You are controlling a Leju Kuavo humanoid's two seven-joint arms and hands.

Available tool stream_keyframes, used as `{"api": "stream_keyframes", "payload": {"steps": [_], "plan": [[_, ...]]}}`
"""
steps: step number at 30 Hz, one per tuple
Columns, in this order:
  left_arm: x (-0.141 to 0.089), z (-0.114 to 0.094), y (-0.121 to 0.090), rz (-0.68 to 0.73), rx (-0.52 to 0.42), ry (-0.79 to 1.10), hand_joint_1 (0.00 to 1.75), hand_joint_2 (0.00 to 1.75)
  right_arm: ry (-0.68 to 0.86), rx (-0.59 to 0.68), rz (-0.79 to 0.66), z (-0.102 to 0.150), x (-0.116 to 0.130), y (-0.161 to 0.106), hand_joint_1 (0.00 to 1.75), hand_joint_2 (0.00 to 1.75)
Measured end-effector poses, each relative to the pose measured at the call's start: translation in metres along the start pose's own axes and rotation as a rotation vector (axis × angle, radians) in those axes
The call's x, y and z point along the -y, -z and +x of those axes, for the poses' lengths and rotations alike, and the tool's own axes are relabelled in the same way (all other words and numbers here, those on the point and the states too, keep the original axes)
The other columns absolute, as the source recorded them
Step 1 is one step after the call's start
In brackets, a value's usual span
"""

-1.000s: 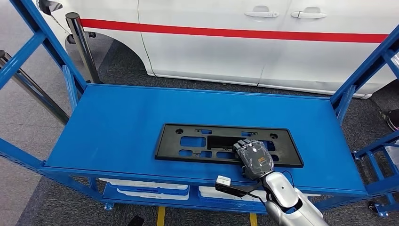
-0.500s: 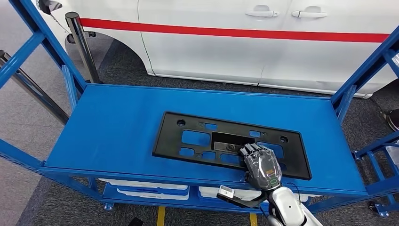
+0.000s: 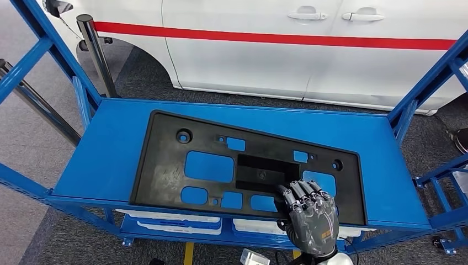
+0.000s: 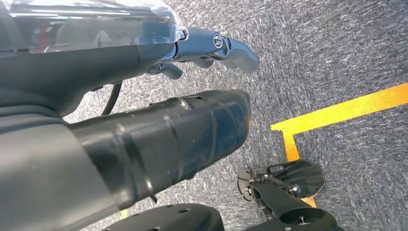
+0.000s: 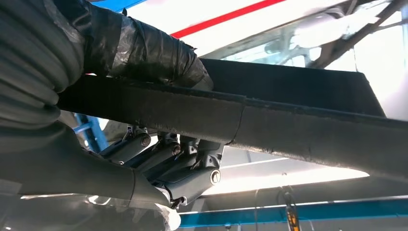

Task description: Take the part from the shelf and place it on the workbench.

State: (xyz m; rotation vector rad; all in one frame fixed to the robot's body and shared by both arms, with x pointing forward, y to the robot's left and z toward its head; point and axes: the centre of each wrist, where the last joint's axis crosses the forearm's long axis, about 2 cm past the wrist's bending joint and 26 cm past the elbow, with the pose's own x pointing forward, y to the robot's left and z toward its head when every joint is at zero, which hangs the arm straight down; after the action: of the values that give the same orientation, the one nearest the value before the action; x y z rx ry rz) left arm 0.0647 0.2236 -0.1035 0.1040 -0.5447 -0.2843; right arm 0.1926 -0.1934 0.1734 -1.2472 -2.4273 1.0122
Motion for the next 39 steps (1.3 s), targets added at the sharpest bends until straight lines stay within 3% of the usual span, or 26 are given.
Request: {"api": "stream_keyframes", "payload": {"steps": [16,20,29,39], "plan": [[0.0,-0.002,-0.001,0.001,-0.002,-0.021,0.0,0.0,0.076,0.002,-0.024,0.023,0.006,0.0,1.75,1.75],[0.001,-0.003,-0.001,-0.005,0.0,-0.031,0.0,1.75,0.09,0.002,-0.029,0.031,0.004,0.003,1.75,1.75],[0.002,-0.004,-0.002,-0.05,0.026,-0.057,0.0,1.75,0.145,-0.031,-0.008,0.037,-0.004,0.002,1.75,1.75],[0.0,-0.005,-0.002,0.035,-0.051,-0.014,0.0,1.75,0.192,-0.053,0.013,0.044,-0.011,-0.001,1.75,1.75]]}}
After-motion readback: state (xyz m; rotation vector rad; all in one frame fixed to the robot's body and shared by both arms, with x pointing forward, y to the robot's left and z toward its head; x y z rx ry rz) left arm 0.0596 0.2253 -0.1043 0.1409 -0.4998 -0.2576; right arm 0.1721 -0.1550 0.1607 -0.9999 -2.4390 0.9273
